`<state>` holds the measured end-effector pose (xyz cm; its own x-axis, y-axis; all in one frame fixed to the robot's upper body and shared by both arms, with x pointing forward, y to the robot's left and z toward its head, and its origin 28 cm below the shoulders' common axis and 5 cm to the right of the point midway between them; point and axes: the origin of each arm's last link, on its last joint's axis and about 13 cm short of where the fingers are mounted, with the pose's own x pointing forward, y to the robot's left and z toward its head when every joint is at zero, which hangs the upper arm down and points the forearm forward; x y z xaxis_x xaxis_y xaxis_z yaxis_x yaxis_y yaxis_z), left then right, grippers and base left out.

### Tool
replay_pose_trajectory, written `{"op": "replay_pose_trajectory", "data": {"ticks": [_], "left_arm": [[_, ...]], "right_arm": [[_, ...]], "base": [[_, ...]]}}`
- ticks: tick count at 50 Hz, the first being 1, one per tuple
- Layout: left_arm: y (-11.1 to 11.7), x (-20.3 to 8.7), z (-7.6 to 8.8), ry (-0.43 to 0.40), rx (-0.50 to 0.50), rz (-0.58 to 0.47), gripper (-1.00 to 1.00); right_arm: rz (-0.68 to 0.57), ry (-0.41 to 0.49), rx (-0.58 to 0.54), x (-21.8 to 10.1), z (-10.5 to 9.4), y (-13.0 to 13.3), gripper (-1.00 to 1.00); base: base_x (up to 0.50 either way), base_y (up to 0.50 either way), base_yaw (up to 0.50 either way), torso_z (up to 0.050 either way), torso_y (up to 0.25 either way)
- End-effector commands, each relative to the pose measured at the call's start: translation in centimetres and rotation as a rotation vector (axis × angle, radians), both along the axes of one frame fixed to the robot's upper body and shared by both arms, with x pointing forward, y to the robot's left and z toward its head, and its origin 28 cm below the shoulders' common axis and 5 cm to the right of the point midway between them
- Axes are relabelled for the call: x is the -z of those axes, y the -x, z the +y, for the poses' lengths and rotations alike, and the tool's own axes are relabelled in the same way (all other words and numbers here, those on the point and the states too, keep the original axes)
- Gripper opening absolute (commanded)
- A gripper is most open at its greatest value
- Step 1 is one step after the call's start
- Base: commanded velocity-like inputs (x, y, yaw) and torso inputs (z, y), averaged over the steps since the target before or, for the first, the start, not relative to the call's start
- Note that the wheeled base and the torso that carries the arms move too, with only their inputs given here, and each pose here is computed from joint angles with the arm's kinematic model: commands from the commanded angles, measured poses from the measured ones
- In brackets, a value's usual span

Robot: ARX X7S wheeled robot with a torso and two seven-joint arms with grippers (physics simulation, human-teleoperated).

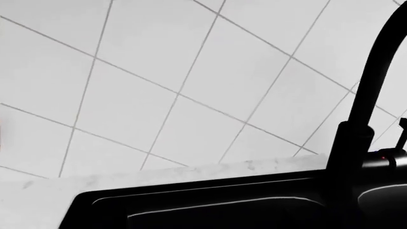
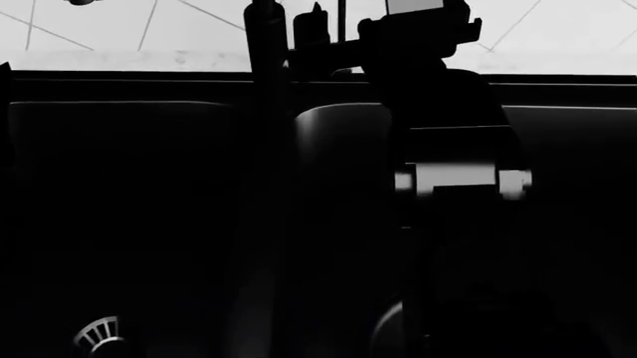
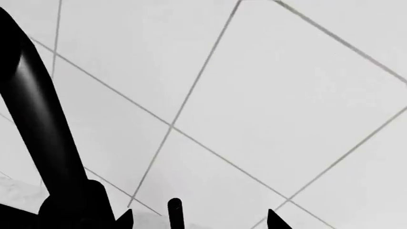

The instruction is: Pick the pan and sponge and place them into the sink. Then turn on the water.

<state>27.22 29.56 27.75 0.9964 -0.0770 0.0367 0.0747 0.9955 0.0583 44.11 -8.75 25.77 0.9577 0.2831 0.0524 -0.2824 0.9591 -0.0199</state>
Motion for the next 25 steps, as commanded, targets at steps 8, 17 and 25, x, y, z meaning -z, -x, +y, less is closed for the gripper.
{"op": "replay_pose_trajectory", "data": {"ticks": [8,17,25], "left_arm": [[0.1,0.1,0.0,0.006,-0.005,-0.024,1.0],[0.1,0.1,0.0,0.005,0.005,-0.032,1.0],[0.1,0.1,0.0,0.005,0.003,-0.031,1.0]], "right_arm": [[-0.018,0.009,-0.002,-1.0,0.1,0.0,1.0],[-0.027,0.005,-0.001,-1.4,0.2,0.0,1.0],[-0.042,-0.002,-0.001,-1.9,0.2,0.0,1.0]], "base": [[0.0,0.0,0.0,0.019,-0.108],[0.0,0.0,0.0,0.019,-0.108],[0.0,0.0,0.0,0.019,-0.104]]}}
